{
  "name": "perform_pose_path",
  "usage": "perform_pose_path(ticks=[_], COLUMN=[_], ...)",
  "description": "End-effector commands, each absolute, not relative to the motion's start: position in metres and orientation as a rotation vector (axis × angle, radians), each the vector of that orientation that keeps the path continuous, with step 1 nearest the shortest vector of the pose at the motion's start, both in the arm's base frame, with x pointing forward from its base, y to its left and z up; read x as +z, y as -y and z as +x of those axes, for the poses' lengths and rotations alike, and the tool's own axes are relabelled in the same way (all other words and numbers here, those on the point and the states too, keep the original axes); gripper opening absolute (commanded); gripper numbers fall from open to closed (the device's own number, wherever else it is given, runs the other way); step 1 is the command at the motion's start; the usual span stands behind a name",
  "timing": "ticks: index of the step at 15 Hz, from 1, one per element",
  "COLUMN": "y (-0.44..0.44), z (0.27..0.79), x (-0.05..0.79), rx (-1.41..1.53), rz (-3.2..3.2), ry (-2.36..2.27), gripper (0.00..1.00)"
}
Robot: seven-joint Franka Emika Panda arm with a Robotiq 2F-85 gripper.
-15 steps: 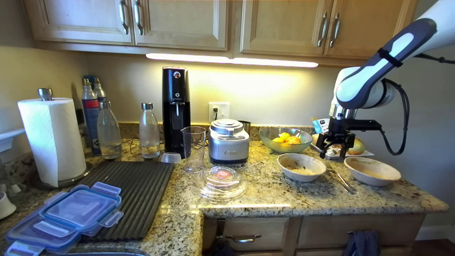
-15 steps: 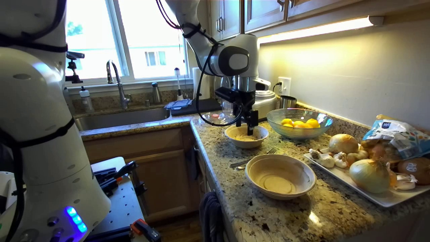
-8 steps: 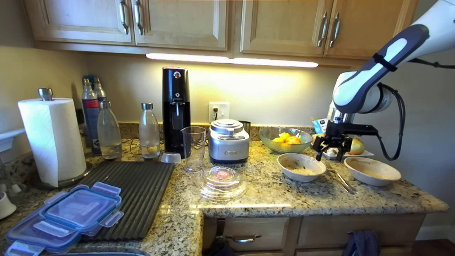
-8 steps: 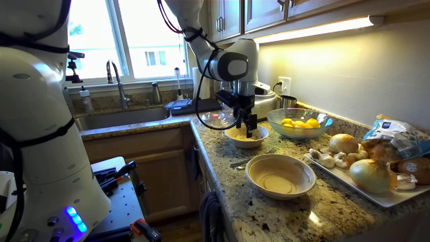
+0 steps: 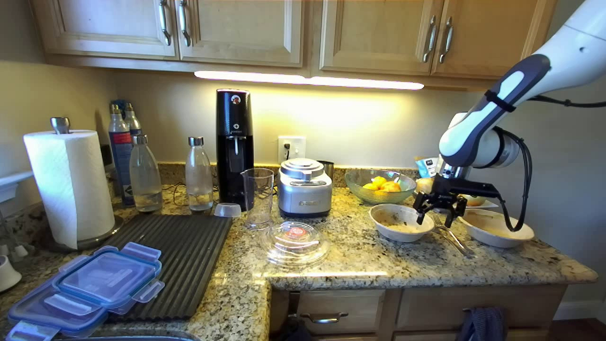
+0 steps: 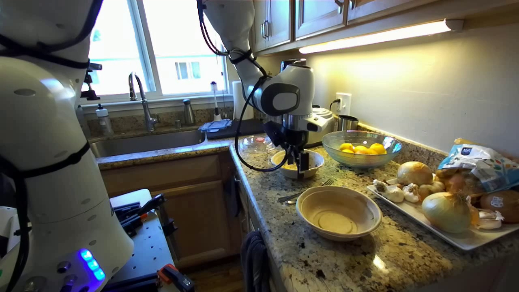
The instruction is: Put the bowl on the left inside the bowl on the right then place the forks inside it
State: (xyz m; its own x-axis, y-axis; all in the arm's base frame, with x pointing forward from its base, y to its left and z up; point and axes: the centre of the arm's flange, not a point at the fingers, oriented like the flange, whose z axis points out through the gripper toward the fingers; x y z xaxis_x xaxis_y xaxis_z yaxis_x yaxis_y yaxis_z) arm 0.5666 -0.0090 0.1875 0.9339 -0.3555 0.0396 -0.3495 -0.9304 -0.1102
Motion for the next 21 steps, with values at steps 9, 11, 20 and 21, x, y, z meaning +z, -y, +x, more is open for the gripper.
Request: perform_pose_path(ticks=[9,11,20,21], y=[0.009,0.007,0.026,0.028], z=[0.555,0.552,0.519,0.515], x=[0.175,0.180,0.219,0.221], rx=[-0.155,-0.163,-0.303,-0.302], rz=[-2.864,-2.863,-2.792,-2.785], ry=[-0.683,-0.680,-0.629,-0.620], gripper=[0.35,0.22,0.07,0.07])
